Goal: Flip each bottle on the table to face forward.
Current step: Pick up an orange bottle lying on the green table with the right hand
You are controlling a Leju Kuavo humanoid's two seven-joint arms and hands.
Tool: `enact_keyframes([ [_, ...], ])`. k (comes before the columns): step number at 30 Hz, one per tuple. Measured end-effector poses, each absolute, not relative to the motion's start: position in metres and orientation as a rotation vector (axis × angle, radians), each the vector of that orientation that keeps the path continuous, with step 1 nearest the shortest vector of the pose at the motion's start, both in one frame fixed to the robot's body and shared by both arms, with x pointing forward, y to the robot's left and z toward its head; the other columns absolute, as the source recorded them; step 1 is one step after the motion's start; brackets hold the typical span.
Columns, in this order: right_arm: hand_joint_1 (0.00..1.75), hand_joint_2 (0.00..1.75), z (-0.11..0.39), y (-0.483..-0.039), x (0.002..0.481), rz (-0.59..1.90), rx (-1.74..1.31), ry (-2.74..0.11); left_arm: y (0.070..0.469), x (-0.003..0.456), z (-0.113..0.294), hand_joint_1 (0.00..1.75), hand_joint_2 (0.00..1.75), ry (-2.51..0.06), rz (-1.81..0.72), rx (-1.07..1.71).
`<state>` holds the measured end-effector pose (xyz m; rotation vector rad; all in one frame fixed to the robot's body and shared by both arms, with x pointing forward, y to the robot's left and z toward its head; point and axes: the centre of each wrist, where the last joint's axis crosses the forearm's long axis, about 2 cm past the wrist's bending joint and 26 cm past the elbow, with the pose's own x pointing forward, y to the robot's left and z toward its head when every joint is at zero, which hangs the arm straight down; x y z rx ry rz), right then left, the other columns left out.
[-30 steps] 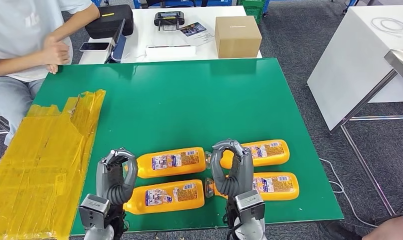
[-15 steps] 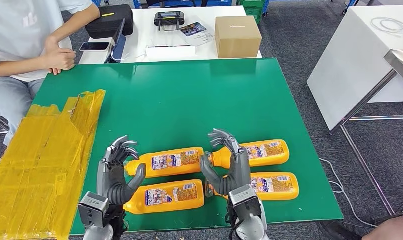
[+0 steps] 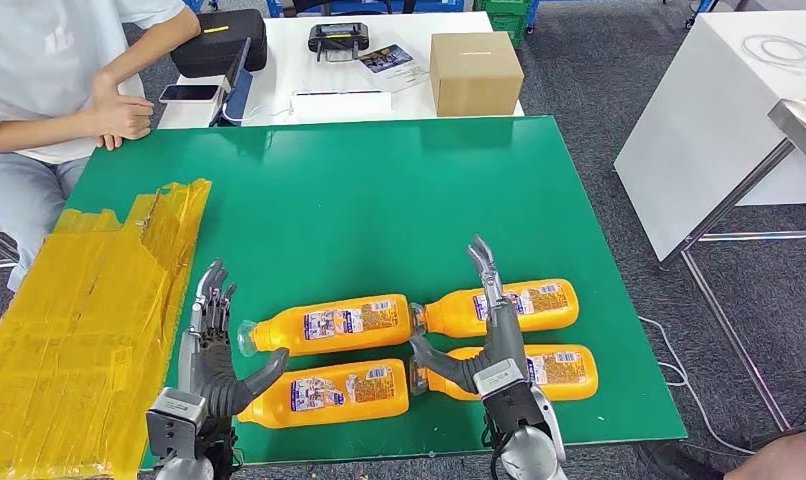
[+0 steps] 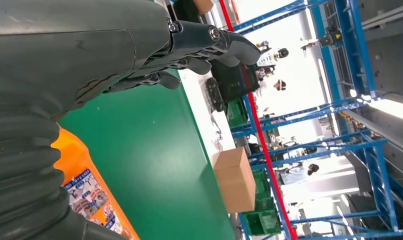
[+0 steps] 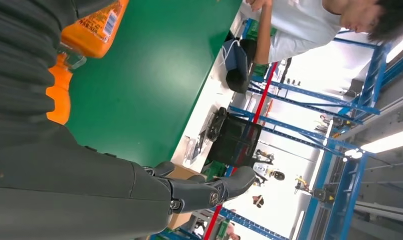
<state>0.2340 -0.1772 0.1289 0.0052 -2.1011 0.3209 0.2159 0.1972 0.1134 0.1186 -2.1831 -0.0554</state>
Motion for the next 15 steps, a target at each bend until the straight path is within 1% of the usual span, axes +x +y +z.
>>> enact_keyframes([
  [3, 0.00, 1.75, 0.127, -0.183, 0.235, 0.389, -0.024, -2.080, 0.198, 0.216, 0.113, 0.00, 1.75, -2.179, -0.058, 0.120],
  [6, 0.00, 1.75, 0.123, -0.198, 0.238, 0.493, -0.093, -2.042, 0.200, 0.216, 0.113, 0.00, 1.75, -2.176, -0.059, 0.117],
  [12, 0.00, 1.75, 0.120, -0.242, 0.257, 0.777, -0.440, -1.938, 0.205, 0.218, 0.112, 0.00, 1.75, -2.162, -0.049, 0.073],
  [15, 0.00, 1.75, 0.121, -0.264, 0.270, 0.883, -0.564, -1.871, 0.207, 0.220, 0.112, 0.00, 1.75, -2.156, -0.045, 0.054],
])
